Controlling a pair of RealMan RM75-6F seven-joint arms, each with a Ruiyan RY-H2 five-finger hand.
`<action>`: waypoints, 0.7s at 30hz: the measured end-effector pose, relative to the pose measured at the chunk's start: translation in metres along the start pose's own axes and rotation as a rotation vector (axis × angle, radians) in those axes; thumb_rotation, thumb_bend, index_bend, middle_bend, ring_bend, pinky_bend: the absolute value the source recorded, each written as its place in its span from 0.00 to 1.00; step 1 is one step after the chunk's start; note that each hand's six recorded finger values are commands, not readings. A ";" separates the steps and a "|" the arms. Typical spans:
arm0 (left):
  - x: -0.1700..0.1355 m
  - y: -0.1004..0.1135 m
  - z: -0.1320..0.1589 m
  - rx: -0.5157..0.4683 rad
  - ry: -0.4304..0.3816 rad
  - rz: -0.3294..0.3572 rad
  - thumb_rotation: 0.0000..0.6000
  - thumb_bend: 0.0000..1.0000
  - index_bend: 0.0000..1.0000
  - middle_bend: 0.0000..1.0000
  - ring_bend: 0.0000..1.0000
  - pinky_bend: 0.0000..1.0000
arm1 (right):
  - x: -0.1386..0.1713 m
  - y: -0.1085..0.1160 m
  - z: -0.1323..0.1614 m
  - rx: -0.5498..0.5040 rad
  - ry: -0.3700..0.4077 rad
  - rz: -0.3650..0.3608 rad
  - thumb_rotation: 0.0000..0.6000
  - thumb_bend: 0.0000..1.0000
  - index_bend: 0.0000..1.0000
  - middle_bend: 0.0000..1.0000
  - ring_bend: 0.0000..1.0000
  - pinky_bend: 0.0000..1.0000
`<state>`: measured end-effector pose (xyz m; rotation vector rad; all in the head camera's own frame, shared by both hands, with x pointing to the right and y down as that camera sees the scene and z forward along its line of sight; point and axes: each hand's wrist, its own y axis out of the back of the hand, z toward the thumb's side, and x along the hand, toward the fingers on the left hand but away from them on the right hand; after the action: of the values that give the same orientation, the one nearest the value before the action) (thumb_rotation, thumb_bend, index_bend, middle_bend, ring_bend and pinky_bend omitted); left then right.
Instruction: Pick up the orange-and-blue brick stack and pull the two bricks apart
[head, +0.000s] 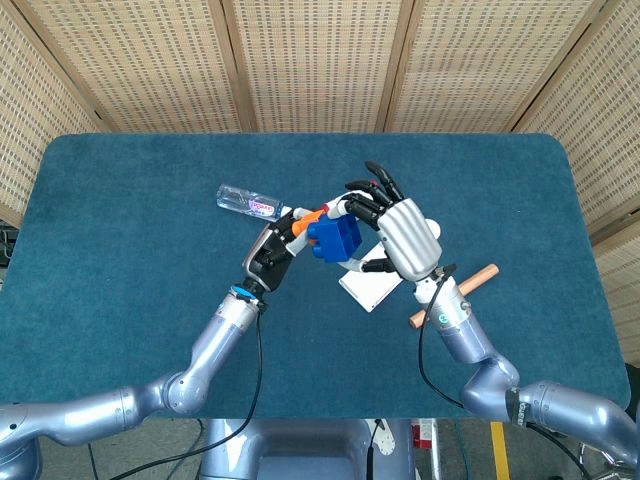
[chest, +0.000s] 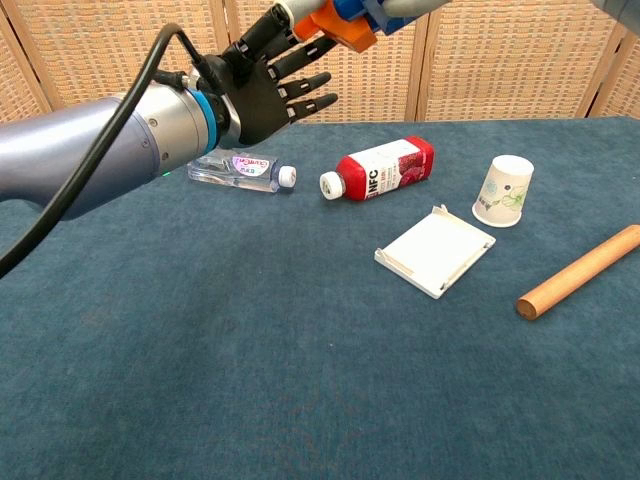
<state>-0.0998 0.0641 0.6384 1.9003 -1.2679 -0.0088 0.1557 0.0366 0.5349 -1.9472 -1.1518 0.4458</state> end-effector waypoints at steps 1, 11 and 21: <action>0.000 0.002 0.002 0.004 -0.002 0.003 1.00 0.47 0.58 0.57 0.03 0.00 | 0.000 0.002 -0.001 0.004 0.002 -0.002 1.00 0.20 0.64 0.61 0.23 0.00; -0.006 0.059 0.050 0.071 -0.056 0.096 1.00 0.48 0.58 0.57 0.03 0.00 | 0.006 0.030 -0.019 0.080 0.000 -0.024 1.00 0.20 0.64 0.61 0.23 0.00; -0.028 0.123 0.097 0.508 -0.092 0.189 1.00 0.50 0.58 0.57 0.07 0.00 | 0.031 0.023 -0.058 0.214 -0.070 0.066 1.00 0.26 0.64 0.61 0.23 0.00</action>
<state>-0.2486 0.0070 0.6414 2.2098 -1.6214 0.3597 0.2224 0.0296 0.5550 -1.7987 -1.0402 0.6504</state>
